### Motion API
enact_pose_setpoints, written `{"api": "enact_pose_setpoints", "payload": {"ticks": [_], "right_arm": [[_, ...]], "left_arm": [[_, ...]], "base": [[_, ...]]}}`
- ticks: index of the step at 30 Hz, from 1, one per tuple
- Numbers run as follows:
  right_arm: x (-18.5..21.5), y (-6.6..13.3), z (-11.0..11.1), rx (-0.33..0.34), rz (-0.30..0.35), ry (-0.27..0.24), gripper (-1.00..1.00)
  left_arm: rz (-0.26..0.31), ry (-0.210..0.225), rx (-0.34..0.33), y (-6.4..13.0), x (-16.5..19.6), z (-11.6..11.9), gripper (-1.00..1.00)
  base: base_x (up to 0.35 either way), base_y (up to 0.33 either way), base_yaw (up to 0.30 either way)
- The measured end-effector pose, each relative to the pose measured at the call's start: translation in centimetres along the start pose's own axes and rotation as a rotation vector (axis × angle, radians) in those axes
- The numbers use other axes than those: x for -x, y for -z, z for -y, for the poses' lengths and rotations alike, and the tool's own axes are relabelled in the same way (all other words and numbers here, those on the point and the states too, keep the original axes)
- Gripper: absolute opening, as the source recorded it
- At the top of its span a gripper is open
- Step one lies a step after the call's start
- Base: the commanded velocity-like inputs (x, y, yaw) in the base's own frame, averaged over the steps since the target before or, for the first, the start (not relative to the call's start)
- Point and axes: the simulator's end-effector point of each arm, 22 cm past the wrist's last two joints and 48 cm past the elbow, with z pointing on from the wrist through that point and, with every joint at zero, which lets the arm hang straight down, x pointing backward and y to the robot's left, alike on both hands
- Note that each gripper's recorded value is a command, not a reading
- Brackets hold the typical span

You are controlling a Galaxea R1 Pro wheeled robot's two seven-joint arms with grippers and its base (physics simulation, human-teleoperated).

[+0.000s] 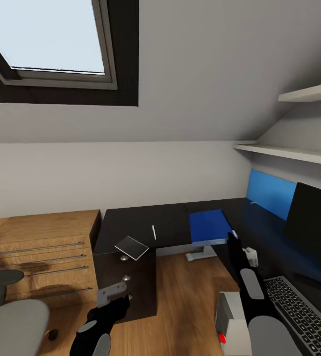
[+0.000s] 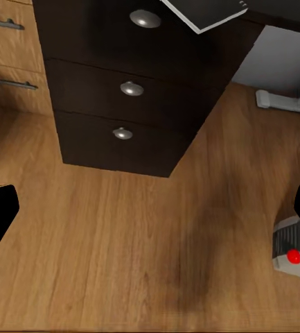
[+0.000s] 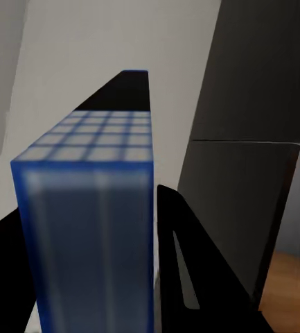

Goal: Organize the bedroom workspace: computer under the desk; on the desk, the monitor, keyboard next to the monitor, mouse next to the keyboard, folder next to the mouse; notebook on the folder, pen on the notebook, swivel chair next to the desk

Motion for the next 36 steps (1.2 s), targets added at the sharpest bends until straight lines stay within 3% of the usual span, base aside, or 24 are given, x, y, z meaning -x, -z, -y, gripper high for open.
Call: {"api": "enact_pose_setpoints", "payload": {"ticks": [7,18,36], "right_arm": [[-0.3,0.1,0.5,-0.009,0.008,0.007,-1.00],[2.0,0.1,0.6,-0.001,0.019,-0.008,-1.00],[2.0,0.1,0.7,-0.005,0.022,-0.010,-1.00]], "left_arm": [[0.004,0.013,0.016,0.0,0.0,-0.6,1.00],[0.033,-0.025,0.046,-0.4,1.4,-3.0,1.00],[0.034,-0.031,0.049,-0.4,1.5,-3.3,1.00]], "base": [[0.000,0.000,0.000],[0.025,0.000,0.000],[0.247,0.000,0.000]]}}
